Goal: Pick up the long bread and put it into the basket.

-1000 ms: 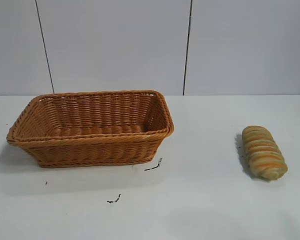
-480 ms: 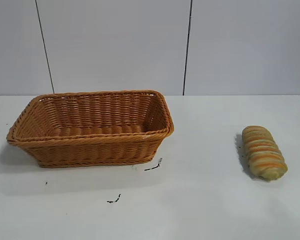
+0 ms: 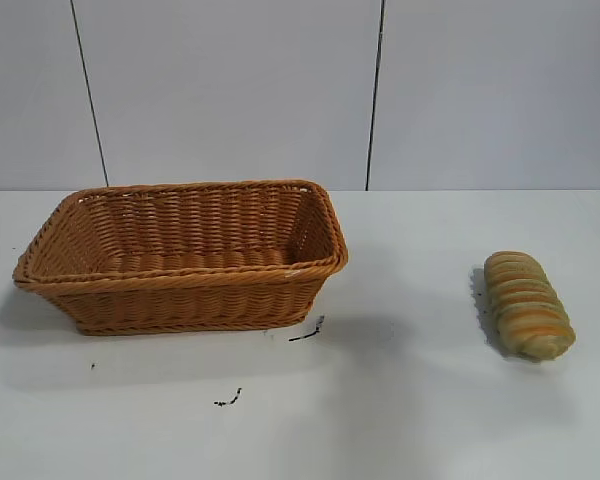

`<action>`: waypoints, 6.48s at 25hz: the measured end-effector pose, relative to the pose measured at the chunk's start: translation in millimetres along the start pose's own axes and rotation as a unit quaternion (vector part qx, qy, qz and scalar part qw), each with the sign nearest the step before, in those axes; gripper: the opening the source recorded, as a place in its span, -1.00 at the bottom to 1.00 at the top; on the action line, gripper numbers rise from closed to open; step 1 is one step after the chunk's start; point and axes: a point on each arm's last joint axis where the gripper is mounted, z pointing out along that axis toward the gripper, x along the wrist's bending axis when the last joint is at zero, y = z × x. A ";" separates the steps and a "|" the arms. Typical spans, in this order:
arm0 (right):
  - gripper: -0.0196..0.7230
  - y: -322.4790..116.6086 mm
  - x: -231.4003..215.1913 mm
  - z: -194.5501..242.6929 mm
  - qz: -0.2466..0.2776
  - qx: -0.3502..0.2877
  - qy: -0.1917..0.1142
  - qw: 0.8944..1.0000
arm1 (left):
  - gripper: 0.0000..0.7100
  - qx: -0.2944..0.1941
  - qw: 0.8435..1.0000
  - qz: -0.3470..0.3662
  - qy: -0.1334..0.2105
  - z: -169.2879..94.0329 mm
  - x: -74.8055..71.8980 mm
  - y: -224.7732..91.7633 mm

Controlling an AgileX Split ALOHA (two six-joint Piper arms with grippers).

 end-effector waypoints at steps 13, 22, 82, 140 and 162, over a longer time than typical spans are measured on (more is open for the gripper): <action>0.91 81.7 26.1 64.8 -0.032 0.024 0.010 0.999 | 0.95 0.000 1.000 0.000 0.000 0.0 0.0 0.0; 0.91 88.1 26.7 139.0 -0.017 0.078 0.006 0.997 | 0.95 0.000 1.000 0.000 0.000 0.0 0.0 0.0; -0.66 174.8 93.8 34.3 -0.115 -0.071 0.035 0.990 | 0.95 0.000 1.000 0.000 0.000 0.0 0.0 0.0; 0.91 138.6 332.8 114.5 -0.513 -0.180 0.148 0.826 | 0.95 0.000 1.000 0.000 0.000 0.0 0.0 0.0; 0.91 200.6 172.7 86.4 -0.148 -0.126 0.099 0.976 | 0.95 0.000 1.000 0.000 0.000 0.0 0.0 0.0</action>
